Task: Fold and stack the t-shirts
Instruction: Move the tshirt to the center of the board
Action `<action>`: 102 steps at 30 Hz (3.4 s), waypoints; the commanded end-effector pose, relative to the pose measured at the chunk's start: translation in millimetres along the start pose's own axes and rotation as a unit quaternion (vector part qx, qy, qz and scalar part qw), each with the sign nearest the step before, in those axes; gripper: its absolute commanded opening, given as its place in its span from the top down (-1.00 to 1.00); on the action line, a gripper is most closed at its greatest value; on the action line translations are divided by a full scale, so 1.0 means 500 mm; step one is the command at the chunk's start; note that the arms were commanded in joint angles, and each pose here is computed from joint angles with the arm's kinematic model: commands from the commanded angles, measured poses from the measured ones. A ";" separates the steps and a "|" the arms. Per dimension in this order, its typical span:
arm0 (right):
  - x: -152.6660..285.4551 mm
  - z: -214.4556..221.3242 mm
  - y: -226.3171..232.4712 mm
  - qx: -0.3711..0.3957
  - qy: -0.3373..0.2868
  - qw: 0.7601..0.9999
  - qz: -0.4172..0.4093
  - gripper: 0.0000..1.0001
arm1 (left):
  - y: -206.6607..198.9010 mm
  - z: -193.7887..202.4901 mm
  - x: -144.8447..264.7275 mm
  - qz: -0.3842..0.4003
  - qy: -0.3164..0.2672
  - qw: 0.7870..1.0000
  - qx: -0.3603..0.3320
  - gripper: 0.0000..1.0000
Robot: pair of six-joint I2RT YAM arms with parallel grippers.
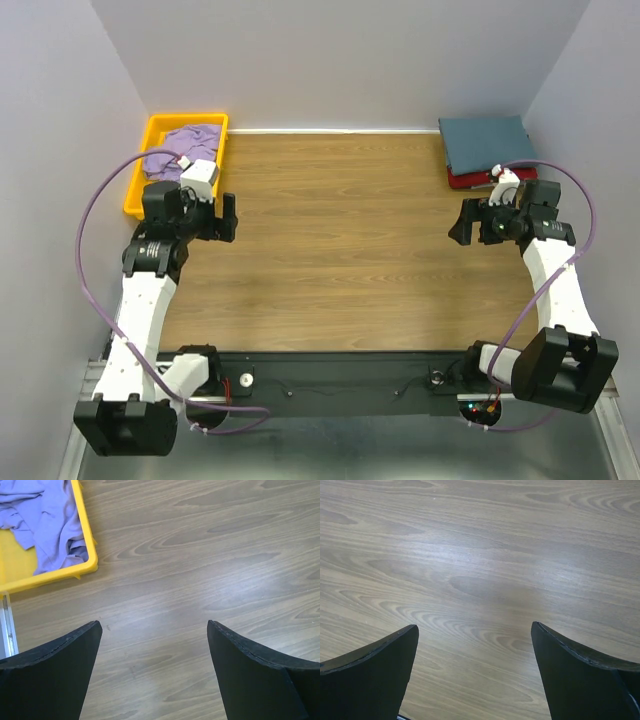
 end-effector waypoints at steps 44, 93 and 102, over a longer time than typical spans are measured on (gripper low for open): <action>-0.065 0.029 -0.023 -0.057 0.044 0.997 -0.012 -1.00 | 0.525 -0.036 -0.590 -0.220 0.163 0.961 0.042 -0.31; -0.007 0.009 -0.007 0.013 0.003 1.000 0.011 -1.00 | -0.071 -0.117 -0.320 0.166 0.061 0.979 -0.098 -0.97; -0.028 0.038 0.015 0.016 0.039 0.997 -0.063 -0.98 | -0.136 -0.032 -0.286 0.248 0.103 0.951 -0.153 -0.65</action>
Point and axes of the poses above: each gripper's point midway between its finger pads, its own x axis back along the fingers, its own y axis along the line the jaws close on, z = x × y, the point moved 4 cm from there along x, back along the fingers, and after that the axes turned 11 degrees about x, right-handed, at the moved point
